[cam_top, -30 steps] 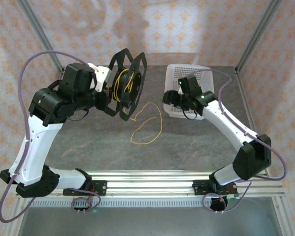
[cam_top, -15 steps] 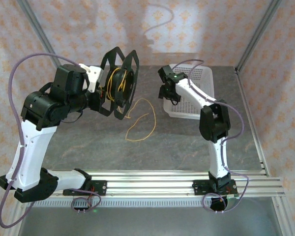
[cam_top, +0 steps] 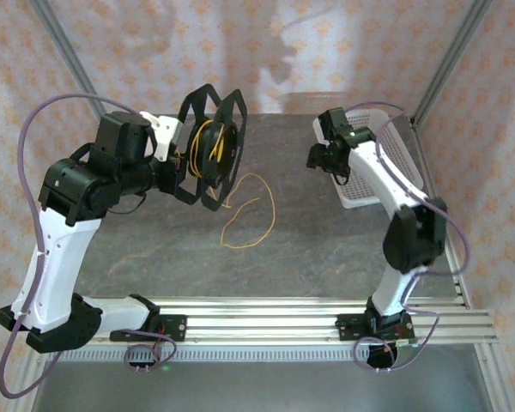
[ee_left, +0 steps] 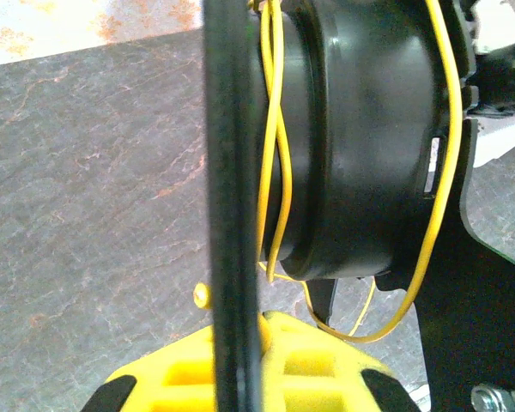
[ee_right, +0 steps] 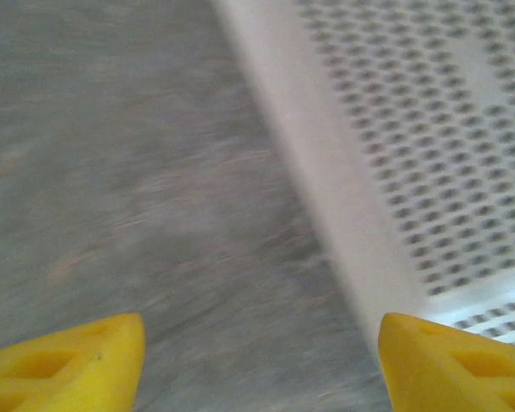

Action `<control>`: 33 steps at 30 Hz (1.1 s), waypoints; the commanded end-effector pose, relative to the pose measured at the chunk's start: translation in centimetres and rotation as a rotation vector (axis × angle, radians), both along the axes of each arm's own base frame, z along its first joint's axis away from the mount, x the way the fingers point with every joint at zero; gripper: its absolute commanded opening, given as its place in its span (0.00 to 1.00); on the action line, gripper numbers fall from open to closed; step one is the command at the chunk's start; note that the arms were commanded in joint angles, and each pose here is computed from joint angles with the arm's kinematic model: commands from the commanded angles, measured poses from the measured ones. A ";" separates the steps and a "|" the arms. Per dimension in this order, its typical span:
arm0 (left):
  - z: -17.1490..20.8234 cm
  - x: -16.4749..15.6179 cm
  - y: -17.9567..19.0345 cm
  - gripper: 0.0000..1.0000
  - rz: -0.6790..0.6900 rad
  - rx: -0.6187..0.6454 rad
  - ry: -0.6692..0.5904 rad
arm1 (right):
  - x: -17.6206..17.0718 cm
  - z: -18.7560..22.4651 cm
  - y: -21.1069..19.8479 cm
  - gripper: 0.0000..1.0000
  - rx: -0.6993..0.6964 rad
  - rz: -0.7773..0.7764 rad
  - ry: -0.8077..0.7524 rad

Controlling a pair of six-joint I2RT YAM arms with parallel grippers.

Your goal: Wrap the cables

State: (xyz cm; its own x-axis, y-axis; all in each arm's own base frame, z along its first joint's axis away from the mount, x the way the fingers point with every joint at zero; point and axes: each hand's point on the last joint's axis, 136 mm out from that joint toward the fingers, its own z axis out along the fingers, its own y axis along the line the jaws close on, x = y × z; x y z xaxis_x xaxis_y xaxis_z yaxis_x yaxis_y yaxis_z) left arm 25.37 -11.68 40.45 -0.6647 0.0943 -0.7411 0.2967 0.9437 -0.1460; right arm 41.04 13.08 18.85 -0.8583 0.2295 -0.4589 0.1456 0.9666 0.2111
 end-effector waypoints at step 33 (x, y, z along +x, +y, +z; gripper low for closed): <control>3.8 0.5 -1.7 0.00 -0.053 -0.151 -0.114 | -4.1 -2.4 10.2 0.00 0.355 0.302 0.028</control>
State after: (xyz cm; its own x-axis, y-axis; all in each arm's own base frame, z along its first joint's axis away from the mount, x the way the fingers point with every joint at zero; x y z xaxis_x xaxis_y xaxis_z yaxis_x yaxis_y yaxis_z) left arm 26.04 -12.82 41.14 -0.6613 0.0553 -0.7481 0.3167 0.9246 -0.2117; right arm 35.40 26.68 15.69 -0.9428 0.0529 -0.3292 -0.1896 0.7274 0.6595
